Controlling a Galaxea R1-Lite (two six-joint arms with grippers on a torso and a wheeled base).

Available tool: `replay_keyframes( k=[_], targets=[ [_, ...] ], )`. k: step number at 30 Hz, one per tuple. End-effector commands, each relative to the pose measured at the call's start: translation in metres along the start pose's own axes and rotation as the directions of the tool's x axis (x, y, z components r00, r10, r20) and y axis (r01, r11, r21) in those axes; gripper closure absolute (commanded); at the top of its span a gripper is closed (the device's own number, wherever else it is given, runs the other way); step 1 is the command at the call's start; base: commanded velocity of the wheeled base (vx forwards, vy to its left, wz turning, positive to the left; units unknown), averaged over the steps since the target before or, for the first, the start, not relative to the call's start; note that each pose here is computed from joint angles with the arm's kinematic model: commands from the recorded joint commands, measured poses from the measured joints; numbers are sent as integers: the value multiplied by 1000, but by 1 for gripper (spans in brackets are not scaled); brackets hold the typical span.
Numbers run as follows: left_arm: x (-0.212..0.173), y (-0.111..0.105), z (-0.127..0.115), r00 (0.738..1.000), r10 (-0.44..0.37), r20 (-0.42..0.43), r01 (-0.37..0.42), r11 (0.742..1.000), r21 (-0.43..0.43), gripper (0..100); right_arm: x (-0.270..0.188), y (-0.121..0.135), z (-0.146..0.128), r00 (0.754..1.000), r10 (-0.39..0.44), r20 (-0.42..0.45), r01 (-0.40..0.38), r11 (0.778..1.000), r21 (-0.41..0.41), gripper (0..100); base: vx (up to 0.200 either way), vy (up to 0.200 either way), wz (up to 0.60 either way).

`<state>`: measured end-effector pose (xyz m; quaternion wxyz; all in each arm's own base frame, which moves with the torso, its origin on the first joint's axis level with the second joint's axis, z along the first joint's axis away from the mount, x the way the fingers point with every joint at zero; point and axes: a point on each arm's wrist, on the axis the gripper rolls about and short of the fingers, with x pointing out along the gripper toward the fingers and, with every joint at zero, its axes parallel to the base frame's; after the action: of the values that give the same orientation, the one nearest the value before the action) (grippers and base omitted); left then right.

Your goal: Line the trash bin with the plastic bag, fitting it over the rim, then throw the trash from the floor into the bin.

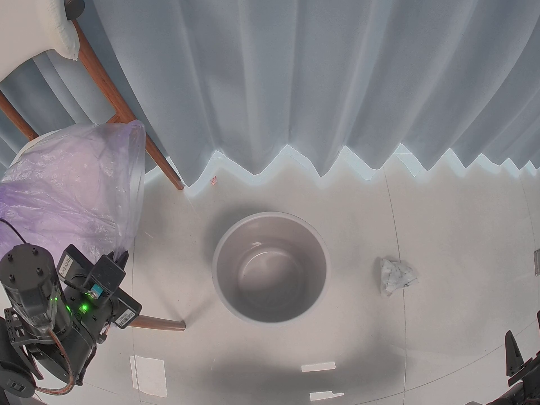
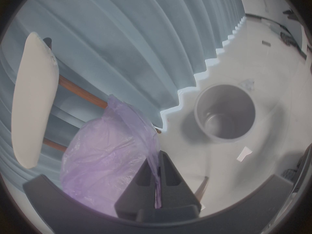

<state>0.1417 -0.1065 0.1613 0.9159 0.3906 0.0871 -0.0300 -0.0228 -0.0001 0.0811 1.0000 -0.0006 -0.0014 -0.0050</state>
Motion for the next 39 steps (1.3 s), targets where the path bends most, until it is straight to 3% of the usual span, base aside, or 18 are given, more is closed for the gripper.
replay_keyframes(
  k=[1, 7, 12, 15, 16, 19, 23, 24, 25, 26, 27, 30, 32, 33, 34, 35, 36, 39],
  targets=[
    [-1, 2, -1, 1000, -13, 18, 14, 999, -32, 100, 0, 0, -5, 1000, -1, 0, 1, 1000, 0, 0, 0, 0, 0],
    [-5, 3, 6, 979, -136, 150, 156, 979, -131, 100, 0, 0, -5, 1000, -1, -1, 1, 1000, 0, 0, 0, 0, 0],
    [-9, 6, 6, 973, -150, 177, 182, 967, -177, 100, 0, 0, -5, 1000, 1, 0, -1, 1000, 0, 0, 0, 0, 0],
    [-16, 4, 16, 936, -223, 273, 290, 927, -237, 100, 0, 0, -5, 1000, -1, -1, 1, 1000, 0, 0, 0, 0, 0],
    [-21, 4, 25, 902, -267, 340, 366, 890, -272, 100, 0, 0, -5, 1000, -1, -1, 1, 1000, 0, 0, 0, 0, 0],
    [-27, 11, 36, 853, -293, 431, 456, 821, -344, 100, 0, 0, -5, 1000, 1, -1, -1, 1000, 0, 0, 0, 0, 0],
    [-29, 28, 43, 818, -285, 499, 520, 736, -433, 100, 0, 0, -5, 1000, -1, -1, 1, 1000, 0, 0, 0, 0, 0],
    [-29, 28, 43, 817, -287, 500, 524, 732, -435, 100, 0, 0, -5, 1000, -1, -1, 1, 1000, 0, 0, 0, 0, 0],
    [-33, 34, 41, 789, -314, 529, 576, 678, -457, 100, 0, 0, -5, 1000, 1, -1, -1, 1000, 0, 0, 0, 0, 0],
    [-34, 36, 41, 781, -318, 538, 587, 670, -455, 100, 0, 0, -5, 1000, -1, -1, 1, 1000, 0, 0, 0, 0, 0],
    [-39, 42, 37, 743, -349, 571, 637, 630, -444, 100, 0, 0, -5, 1000, -1, 0, 1, 1000, 0, 0, 0, 0, 0],
    [-41, 56, 31, 688, -397, 607, 702, 575, -420, 100, 0, 0, -5, 1000, -1, -1, 1, 1000, 0, 0, 0, 0, 0],
    [-40, 61, 27, 673, -418, 611, 723, 547, -422, 100, 0, 0, -5, 1000, 1, -1, -1, 1000, 0, 0, 0, 0, 0],
    [-38, 65, 24, 655, -439, 615, 746, 504, -435, 100, 0, 0, -5, 1000, -1, -1, 1, 1000, 0, 0, 0, 0, 0],
    [-38, 65, 24, 653, -440, 616, 748, 500, -435, 100, 0, 0, -5, 1000, -1, -1, 1, 1000, 0, 0, 0, 0, 0],
    [-36, 65, 21, 640, -454, 619, 765, 449, -461, 100, 0, 0, -5, 1000, 1, 0, -1, 1000, 0, 0, 0, 0, 0],
    [-37, 65, 21, 634, -458, 623, 771, 430, -469, 100, 0, 0, -5, 1000, -1, -1, 1, 1000, 0, 0, 0, 0, 0],
    [-39, 69, 24, 619, -452, 643, 785, 335, -521, 100, 0, 0, -5, 1000, -1, -1, 1, 1000, 0, 0, 0, 0, 0]
  ],
)
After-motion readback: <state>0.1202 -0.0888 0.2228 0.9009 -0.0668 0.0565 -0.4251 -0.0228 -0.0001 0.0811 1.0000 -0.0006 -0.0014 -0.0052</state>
